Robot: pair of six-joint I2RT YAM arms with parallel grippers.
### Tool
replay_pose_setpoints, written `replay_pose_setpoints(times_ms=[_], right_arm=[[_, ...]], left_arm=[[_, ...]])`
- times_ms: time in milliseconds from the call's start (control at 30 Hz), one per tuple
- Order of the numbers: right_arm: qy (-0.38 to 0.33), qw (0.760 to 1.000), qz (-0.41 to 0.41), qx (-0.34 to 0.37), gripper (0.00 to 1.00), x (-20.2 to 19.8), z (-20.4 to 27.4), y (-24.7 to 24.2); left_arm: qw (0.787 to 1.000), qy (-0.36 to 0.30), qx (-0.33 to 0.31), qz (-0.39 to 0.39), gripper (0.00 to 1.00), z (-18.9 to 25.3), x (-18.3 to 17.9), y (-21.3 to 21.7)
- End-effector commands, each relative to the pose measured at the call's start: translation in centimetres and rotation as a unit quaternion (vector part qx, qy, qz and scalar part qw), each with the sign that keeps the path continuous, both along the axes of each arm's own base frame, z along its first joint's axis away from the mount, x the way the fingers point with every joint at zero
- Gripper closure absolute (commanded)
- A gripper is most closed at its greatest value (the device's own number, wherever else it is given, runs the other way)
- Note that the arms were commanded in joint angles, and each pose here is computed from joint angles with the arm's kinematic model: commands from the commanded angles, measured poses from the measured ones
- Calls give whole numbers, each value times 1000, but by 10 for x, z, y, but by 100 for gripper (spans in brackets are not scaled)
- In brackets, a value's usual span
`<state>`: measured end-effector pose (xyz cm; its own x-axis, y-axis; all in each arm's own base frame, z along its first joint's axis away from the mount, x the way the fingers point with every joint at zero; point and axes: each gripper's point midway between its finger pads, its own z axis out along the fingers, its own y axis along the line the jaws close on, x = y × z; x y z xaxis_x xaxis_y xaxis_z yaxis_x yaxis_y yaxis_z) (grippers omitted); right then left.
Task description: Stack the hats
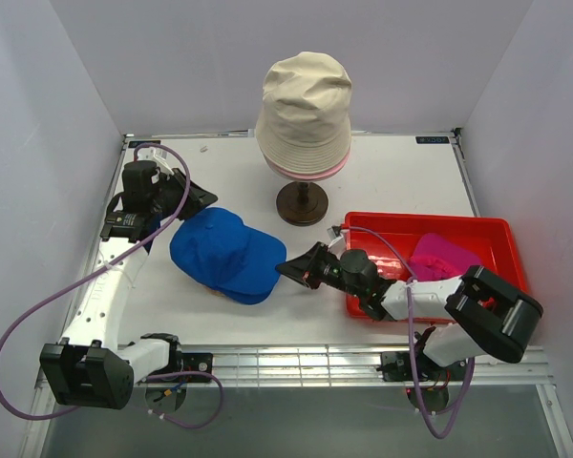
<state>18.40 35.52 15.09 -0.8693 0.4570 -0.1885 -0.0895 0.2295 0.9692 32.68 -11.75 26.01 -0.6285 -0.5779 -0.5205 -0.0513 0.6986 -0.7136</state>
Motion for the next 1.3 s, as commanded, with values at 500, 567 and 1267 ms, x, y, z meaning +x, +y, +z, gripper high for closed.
replay_pose_setpoints(times_ms=[500, 567, 1267], right_arm=[[48, 996, 3, -70, 92, -17, -73, -4], [48, 996, 5, -80, 92, -19, -79, -5], [76, 962, 7, -262, 92, -25, -143, -19]], left_arm=[[1000, -6, 7, -4, 80, 5, -2, 0], [1000, -4, 7, -4, 80, 3, -2, 0], [1000, 1, 6, -1, 80, -2, -3, 0]])
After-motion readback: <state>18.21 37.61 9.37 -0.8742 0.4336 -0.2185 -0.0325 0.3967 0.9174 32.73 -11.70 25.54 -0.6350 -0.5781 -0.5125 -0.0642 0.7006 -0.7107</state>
